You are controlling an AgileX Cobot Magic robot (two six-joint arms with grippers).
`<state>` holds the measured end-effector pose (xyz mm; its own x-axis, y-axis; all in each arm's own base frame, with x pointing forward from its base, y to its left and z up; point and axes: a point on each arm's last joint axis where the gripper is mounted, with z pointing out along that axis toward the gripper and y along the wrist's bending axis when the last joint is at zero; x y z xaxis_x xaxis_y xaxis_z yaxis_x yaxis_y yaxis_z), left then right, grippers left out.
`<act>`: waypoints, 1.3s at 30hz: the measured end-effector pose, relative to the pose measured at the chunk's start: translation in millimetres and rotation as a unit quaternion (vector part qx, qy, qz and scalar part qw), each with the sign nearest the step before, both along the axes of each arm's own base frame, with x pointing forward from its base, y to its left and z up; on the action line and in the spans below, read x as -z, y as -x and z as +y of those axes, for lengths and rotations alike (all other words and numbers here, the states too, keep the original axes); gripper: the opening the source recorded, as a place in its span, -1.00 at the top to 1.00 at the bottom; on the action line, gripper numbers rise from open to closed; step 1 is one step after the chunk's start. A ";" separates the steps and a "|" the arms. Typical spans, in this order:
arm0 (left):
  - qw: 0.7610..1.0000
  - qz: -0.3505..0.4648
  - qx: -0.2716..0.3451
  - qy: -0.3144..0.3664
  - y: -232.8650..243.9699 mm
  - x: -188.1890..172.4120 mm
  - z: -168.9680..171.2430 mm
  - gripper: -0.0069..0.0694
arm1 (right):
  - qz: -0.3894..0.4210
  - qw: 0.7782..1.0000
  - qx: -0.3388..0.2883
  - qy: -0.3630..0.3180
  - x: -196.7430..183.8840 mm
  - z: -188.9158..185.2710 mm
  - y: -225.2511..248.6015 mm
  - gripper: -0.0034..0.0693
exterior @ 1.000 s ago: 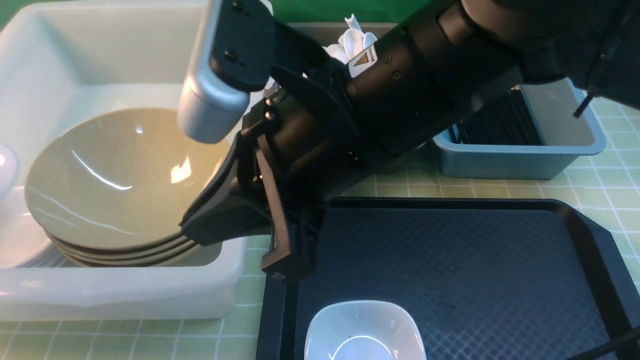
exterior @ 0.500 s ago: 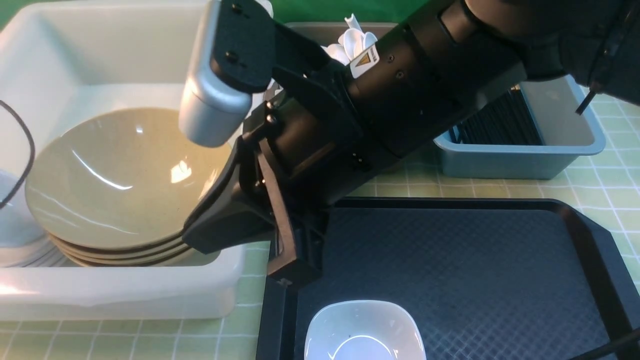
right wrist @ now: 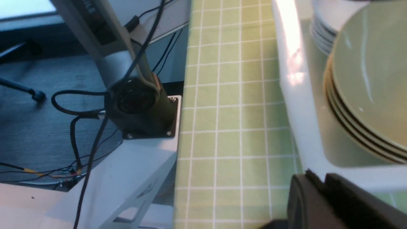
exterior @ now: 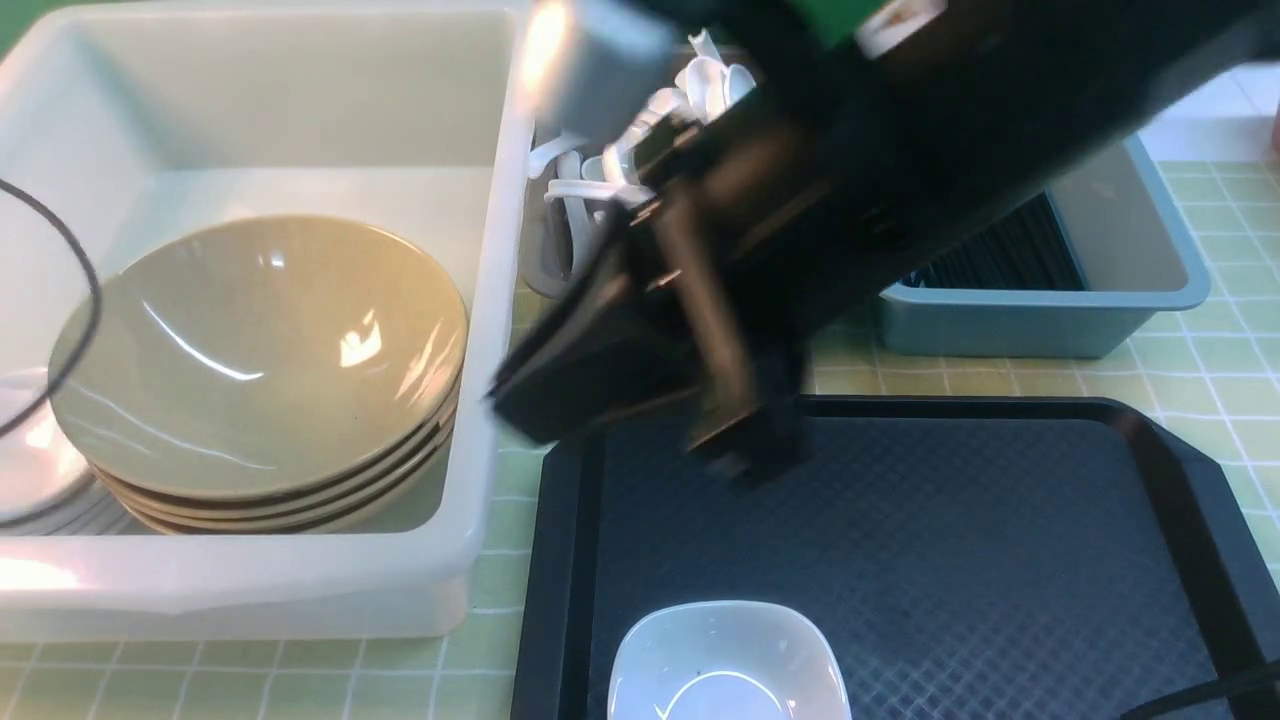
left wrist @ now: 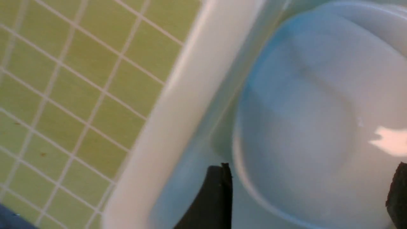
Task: On green table put chopsticks spoon bowls plates into blue grey white boxes.
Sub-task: 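Place the white bowl into the white bin with the other dishes with the left gripper, then grasp the small white bowl on the black tray by its rim with the left gripper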
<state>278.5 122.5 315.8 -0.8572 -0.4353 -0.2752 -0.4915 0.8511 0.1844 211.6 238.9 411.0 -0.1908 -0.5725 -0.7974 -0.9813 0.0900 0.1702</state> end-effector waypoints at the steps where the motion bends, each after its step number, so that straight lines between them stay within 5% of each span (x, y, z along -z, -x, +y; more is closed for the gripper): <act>1: 1.000 -0.010 -0.007 -0.019 6.5 -9.8 0.7 -0.92 | -0.001 1.000 0.007 -0.002 -6.8 -9.0 2.3 0.69; 7: 0.995 -0.095 -0.005 -0.027 38.7 -58.7 -16.2 -0.92 | -0.030 0.998 0.049 -0.014 -29.5 -48.8 18.3 0.65; 10: 0.984 -0.149 0.088 0.032 52.7 -80.5 -53.9 -0.90 | -0.051 0.996 0.070 -0.002 -31.7 -72.6 38.2 0.63; 11: 0.971 -0.164 0.164 0.058 54.7 -86.6 -76.8 -0.87 | -0.056 0.996 0.074 0.004 -29.2 -80.5 47.4 0.62; 16: 0.873 -0.190 0.412 0.179 56.8 -94.0 -165.8 -0.68 | -0.032 0.996 0.083 0.022 -2.6 -103.0 84.0 0.60; 21: 0.769 -0.107 0.595 0.209 50.9 -62.4 -244.5 -0.52 | -0.019 0.995 0.090 0.033 21.0 -115.5 104.3 0.60; 26: 0.641 -0.012 0.746 0.182 44.4 -10.1 -311.6 -0.42 | -0.034 0.995 0.095 0.021 19.5 -122.4 115.9 0.59; 27: 0.590 0.018 0.789 0.170 42.9 9.8 -329.1 -0.39 | -0.039 0.994 0.096 0.018 18.3 -124.0 118.6 0.59; 28: 0.582 0.022 0.795 0.167 42.8 12.3 -331.1 -0.39 | -0.040 0.994 0.096 0.016 17.7 -124.4 119.3 0.58; 29: 0.511 0.048 0.845 0.146 42.6 33.7 -347.5 -0.35 | -0.044 0.994 0.096 0.013 16.7 -125.7 121.6 0.58; 31: 0.459 0.072 0.876 0.133 39.5 55.5 -359.0 -0.35 | -0.046 0.994 0.095 0.012 16.0 -126.7 123.5 0.57; 35: 0.419 0.083 0.897 0.111 28.8 84.7 -370.4 -0.35 | -0.045 0.995 0.092 0.013 15.8 -127.4 125.3 0.57; 39: 0.426 0.073 0.897 0.089 17.6 102.0 -376.1 -0.35 | -0.045 0.995 0.088 0.014 16.4 -127.4 125.7 0.55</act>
<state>261.0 -253.6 213.8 0.1448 0.9545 -0.2608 0.9858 -0.1619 -0.0449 85.8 111.5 394.6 -0.2185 -0.5594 -0.7996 -0.9609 0.2660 0.0765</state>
